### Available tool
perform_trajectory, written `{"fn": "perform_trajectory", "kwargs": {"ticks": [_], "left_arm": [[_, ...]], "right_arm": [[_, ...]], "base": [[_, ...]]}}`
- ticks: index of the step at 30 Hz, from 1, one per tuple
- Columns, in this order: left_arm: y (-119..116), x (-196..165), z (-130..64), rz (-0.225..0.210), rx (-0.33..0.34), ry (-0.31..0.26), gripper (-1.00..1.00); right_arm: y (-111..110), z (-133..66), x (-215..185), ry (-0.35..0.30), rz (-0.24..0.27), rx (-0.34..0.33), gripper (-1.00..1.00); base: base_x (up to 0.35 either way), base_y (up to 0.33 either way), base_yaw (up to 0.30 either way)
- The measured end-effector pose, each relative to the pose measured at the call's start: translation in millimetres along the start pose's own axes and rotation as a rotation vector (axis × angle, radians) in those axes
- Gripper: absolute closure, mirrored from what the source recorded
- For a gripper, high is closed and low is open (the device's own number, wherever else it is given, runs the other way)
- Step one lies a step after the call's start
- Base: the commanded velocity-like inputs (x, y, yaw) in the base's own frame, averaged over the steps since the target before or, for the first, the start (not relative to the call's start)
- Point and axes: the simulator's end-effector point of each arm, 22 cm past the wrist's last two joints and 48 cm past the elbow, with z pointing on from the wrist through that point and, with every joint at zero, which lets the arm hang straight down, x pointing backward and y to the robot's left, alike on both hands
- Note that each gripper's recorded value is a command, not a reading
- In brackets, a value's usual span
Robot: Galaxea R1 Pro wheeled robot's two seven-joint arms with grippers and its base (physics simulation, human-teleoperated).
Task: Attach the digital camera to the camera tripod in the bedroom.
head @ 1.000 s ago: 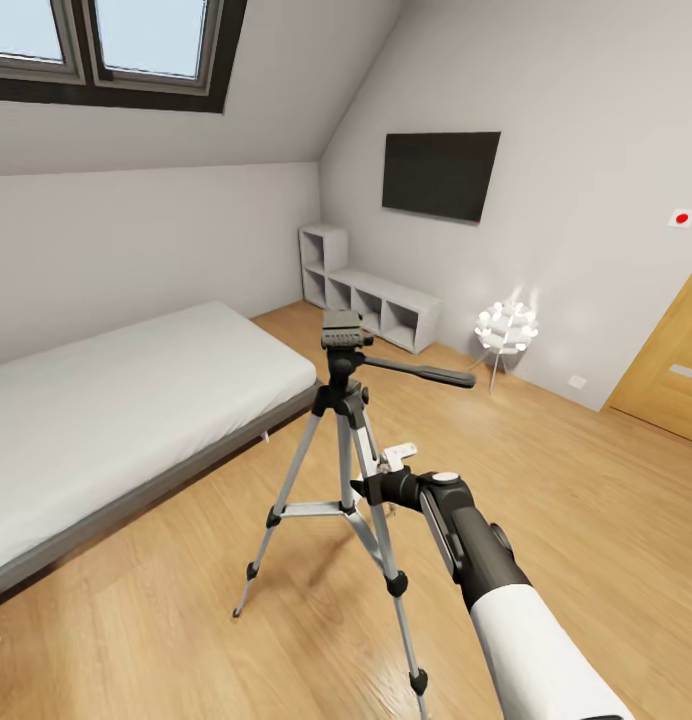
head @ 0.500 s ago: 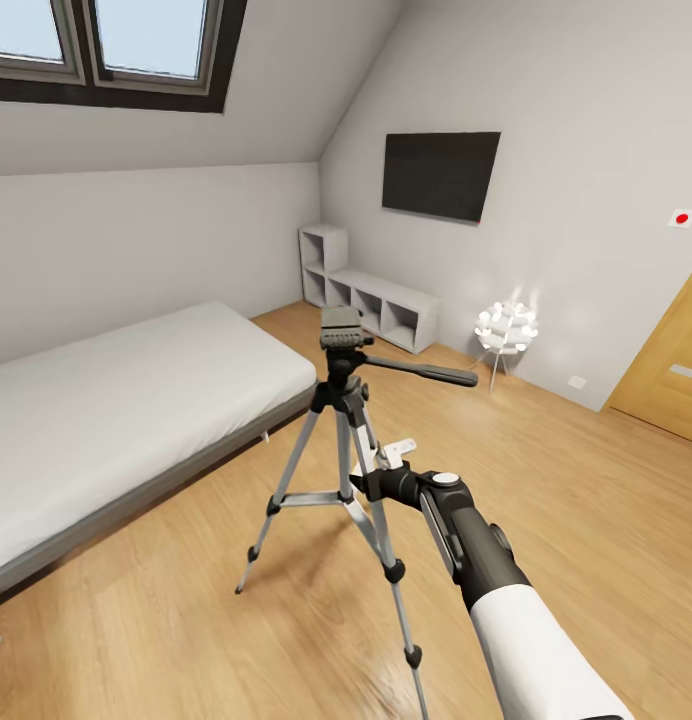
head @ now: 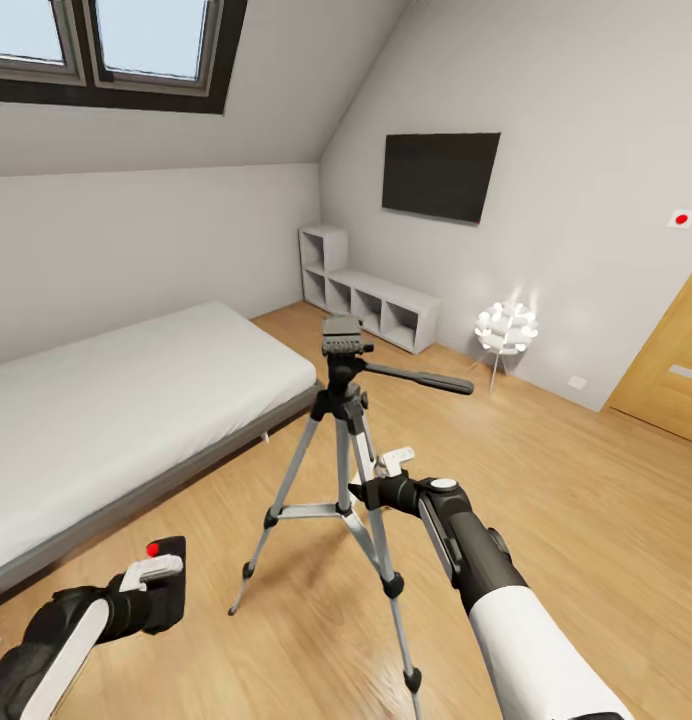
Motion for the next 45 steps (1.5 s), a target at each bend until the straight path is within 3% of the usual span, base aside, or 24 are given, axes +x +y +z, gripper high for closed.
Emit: {"fn": "perform_trajectory", "kwargs": {"ticks": [2, 4, 8, 11, 12, 13, 14, 15, 16, 17, 19, 21, 22, 25, 26, 28, 32, 38, 40, 45], "left_arm": [[-8.7, -44.1, -14.3, 0.003, 0.010, -0.040, 1.00], [-19.2, -111.5, -34.3, 0.003, 0.020, -0.120, 1.00], [-25.8, -174.7, -53.3, -0.008, 0.025, -0.188, 1.00], [-35.8, -233.0, -76.2, -0.029, 0.049, -0.255, 1.00], [-29.5, -257.8, -71.6, -0.075, 0.042, -0.223, 1.00], [-38.1, -305.6, -103.4, -0.067, 0.049, -0.305, 1.00], [-51.4, -328.4, -123.6, -0.077, 0.095, -0.350, 1.00], [-48.1, -335.1, -125.0, -0.077, 0.079, -0.349, 1.00], [-53.3, -354.4, -125.3, -0.114, 0.095, -0.316, 1.00], [-69.7, -388.9, -159.4, -0.104, 0.127, -0.388, 1.00], [-95.3, -423.5, -185.5, -0.108, 0.164, -0.410, 1.00], [-149.5, -468.6, -241.7, -0.105, 0.272, -0.462, 1.00], [-166.1, -478.0, -252.5, -0.084, 0.270, -0.462, 1.00], [-257.3, -500.3, -312.1, -0.029, 0.411, -0.477, 1.00], [-259.8, -502.0, -314.7, -0.011, 0.388, -0.481, 1.00], [-276.7, -504.5, -328.1, 0.006, 0.411, -0.490, 1.00], [-285.0, -507.7, -339.0, 0.022, 0.413, -0.504, 1.00], [-255.2, -524.5, -347.4, 0.031, 0.330, -0.552, 1.00], [-242.5, -524.2, -335.5, 0.027, 0.299, -0.546, 1.00], [-221.7, -519.8, -312.2, -0.024, 0.310, -0.523, 1.00]], "right_arm": [[-0.4, 0.1, 0.4, 0.001, 0.002, 0.001, 1.00], [-0.4, 0.3, 0.5, 0.001, 0.003, 0.001, 1.00], [-0.4, 0.5, 0.6, 0.001, 0.004, 0.001, 1.00], [-0.2, 0.3, 0.9, 0.001, 0.004, 0.000, 1.00], [0.1, 0.8, 0.7, 0.001, 0.003, -0.001, 1.00], [0.0, 0.9, 0.3, 0.001, 0.002, -0.001, 1.00], [0.4, 0.1, 1.2, 0.001, 0.003, 0.000, 1.00], [0.2, 0.5, 0.7, 0.002, 0.002, 0.000, 1.00], [0.0, 0.8, 0.4, 0.002, 0.001, 0.000, 1.00], [0.2, 0.5, 0.7, 0.002, 0.001, 0.000, 1.00], [0.0, 1.0, 0.2, 0.002, 0.001, 0.000, 1.00], [0.7, 0.2, 1.1, 0.001, 0.001, 0.000, 1.00], [0.4, 0.5, 0.7, 0.002, 0.001, 0.000, 1.00], [0.5, 0.2, 1.2, 0.002, 0.002, 0.000, 1.00], [0.2, 0.4, 1.0, 0.002, 0.002, -0.001, 1.00], [-0.4, 0.0, 1.1, 0.002, 0.003, -0.001, 1.00], [-0.6, -0.2, 1.1, 0.002, 0.004, -0.001, 1.00], [0.5, 0.7, 0.6, 0.001, 0.003, -0.001, 1.00], [0.3, 0.6, 0.0, 0.003, 0.002, -0.001, 1.00], [-3.2, -1.4, -1.4, 0.001, 0.000, 0.004, 1.00]], "base": [[0.000, 0.000, 0.000], [0.000, 0.000, 0.000], [0.000, 0.000, 0.000], [0.000, 0.000, 0.000], [0.000, 0.000, 0.000], [0.000, 0.000, 0.000], [0.000, 0.000, 0.000], [0.000, 0.000, 0.000], [0.000, 0.000, 0.000], [0.000, 0.000, 0.000], [0.000, 0.000, 0.000], [0.000, 0.000, 0.000], [0.000, 0.000, 0.000], [0.000, 0.000, 0.000], [0.000, 0.000, 0.000], [0.000, 0.000, 0.000], [0.000, 0.000, 0.000], [0.000, 0.000, 0.000], [0.000, 0.000, 0.000], [0.000, 0.000, 0.000]]}}
